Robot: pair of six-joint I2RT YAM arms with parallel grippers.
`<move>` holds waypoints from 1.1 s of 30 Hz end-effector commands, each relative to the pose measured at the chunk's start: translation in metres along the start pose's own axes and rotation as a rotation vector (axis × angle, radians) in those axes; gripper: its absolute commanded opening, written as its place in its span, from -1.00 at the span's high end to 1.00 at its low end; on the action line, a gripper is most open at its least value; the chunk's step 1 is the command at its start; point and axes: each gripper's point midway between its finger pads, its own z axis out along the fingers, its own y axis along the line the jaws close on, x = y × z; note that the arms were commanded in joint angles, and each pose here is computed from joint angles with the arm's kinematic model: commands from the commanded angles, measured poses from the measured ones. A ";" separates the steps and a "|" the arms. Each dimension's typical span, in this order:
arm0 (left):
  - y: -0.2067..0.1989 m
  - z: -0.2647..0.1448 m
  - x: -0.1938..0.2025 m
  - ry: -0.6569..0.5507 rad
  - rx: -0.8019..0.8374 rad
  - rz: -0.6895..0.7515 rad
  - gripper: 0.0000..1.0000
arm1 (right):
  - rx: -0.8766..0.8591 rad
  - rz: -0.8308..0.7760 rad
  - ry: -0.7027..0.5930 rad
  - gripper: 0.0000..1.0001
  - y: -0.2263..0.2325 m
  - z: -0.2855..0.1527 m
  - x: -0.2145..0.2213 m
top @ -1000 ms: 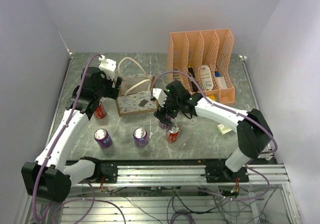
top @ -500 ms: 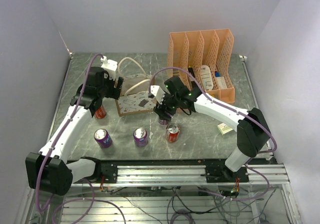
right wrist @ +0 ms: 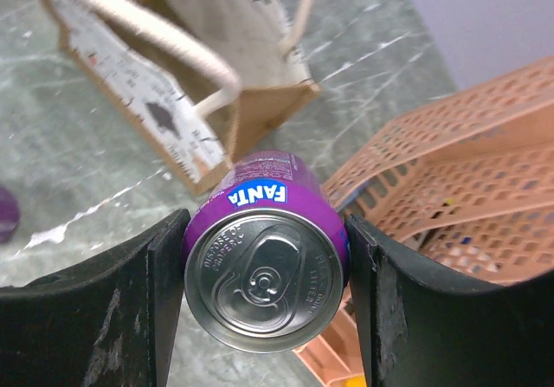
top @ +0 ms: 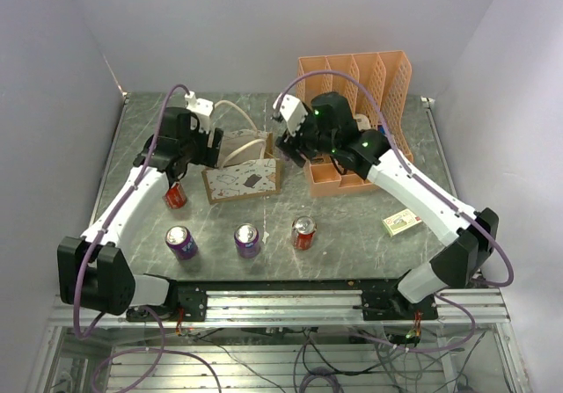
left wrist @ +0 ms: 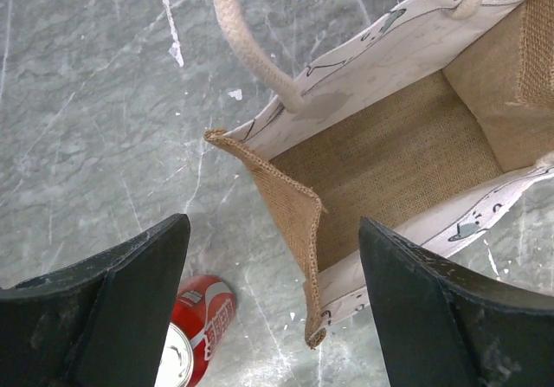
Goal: Place the beverage into the canvas bag
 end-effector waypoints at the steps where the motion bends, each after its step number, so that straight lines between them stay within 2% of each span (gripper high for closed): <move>1: -0.006 0.002 -0.013 -0.035 0.036 -0.037 -0.76 | 0.204 0.020 -0.133 0.55 -0.054 -0.029 -0.050; 8: -0.015 0.012 -0.003 -0.020 0.080 -0.060 -0.49 | 0.120 0.052 -0.250 0.56 -0.056 -0.014 -0.095; 19: -0.029 0.021 0.012 0.011 0.152 -0.067 0.06 | -0.079 0.105 -0.299 0.61 -0.036 0.043 -0.122; 23: -0.031 0.021 0.014 0.006 0.167 -0.055 0.24 | -0.182 0.140 -0.279 0.62 -0.020 0.065 -0.120; 31: -0.032 0.019 0.015 -0.013 0.176 -0.031 0.82 | -0.277 0.193 -0.196 0.66 0.002 0.109 -0.089; 33: -0.031 0.019 0.016 -0.014 0.172 -0.023 0.86 | -0.278 0.202 -0.166 0.67 0.004 0.117 -0.079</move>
